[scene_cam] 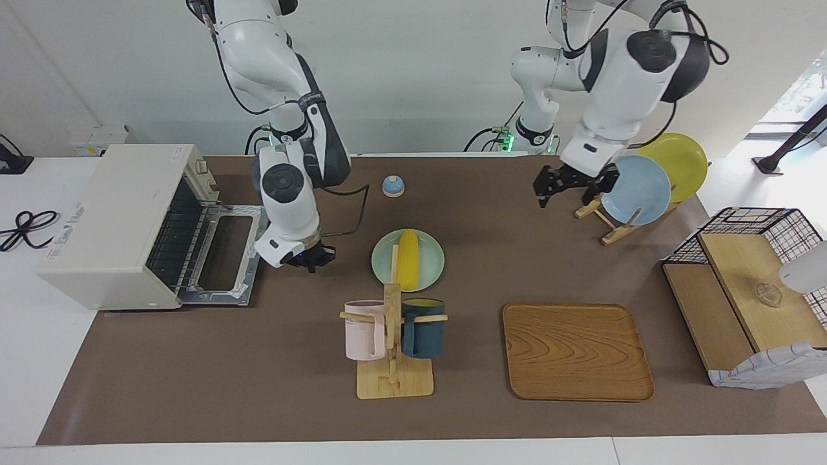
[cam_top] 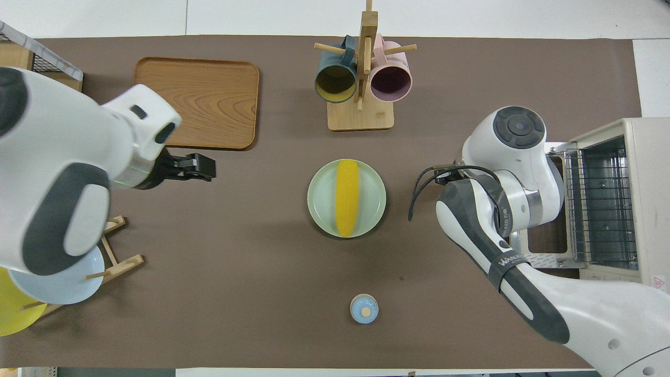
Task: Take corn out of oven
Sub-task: 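Release the plate with the right gripper while the left gripper reaches the corn, then grasp the yellow corn with the left gripper while the right gripper reaches the oven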
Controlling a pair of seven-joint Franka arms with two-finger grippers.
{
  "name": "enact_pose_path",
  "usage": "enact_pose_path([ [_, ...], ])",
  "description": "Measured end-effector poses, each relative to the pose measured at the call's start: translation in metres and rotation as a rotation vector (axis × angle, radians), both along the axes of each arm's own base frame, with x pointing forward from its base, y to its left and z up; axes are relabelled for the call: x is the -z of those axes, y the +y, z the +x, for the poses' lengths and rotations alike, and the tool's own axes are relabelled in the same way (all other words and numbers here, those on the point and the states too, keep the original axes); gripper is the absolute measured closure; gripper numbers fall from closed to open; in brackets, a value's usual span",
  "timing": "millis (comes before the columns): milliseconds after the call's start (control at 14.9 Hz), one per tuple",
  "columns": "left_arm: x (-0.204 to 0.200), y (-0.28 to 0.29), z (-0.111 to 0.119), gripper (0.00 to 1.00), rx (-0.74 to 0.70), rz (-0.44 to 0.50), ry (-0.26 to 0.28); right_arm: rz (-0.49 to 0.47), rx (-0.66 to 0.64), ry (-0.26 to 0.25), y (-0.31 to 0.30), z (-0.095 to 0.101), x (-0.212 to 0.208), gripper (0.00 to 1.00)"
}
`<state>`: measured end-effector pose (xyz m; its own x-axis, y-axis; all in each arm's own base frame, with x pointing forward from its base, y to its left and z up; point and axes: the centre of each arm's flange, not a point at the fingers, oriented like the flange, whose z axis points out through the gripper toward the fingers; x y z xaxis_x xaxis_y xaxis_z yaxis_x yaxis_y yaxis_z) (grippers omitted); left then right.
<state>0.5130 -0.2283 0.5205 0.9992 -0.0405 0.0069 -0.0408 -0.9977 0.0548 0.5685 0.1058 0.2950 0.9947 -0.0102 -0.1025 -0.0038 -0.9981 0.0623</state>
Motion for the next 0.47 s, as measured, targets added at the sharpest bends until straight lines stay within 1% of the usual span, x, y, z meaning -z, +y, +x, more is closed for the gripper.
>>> enact_pose_path([
  [135, 0.029, -0.062, -0.017, 0.0, 0.021, -0.048, -0.016, -0.035, 0.027, 0.015, -0.04, -0.005, 0.008, 0.99],
  [269, 0.063, -0.111, -0.025, 0.0, 0.054, -0.085, -0.029, -0.064, 0.042, 0.02, -0.066, -0.009, 0.009, 0.99],
  [337, 0.08, -0.13, -0.028, 0.0, 0.073, -0.095, -0.039, -0.064, 0.047, 0.019, -0.071, -0.011, 0.009, 0.99],
  [471, 0.111, -0.16, -0.031, 0.0, 0.094, -0.12, -0.055, -0.097, 0.003, 0.02, -0.067, -0.013, 0.008, 0.99],
])
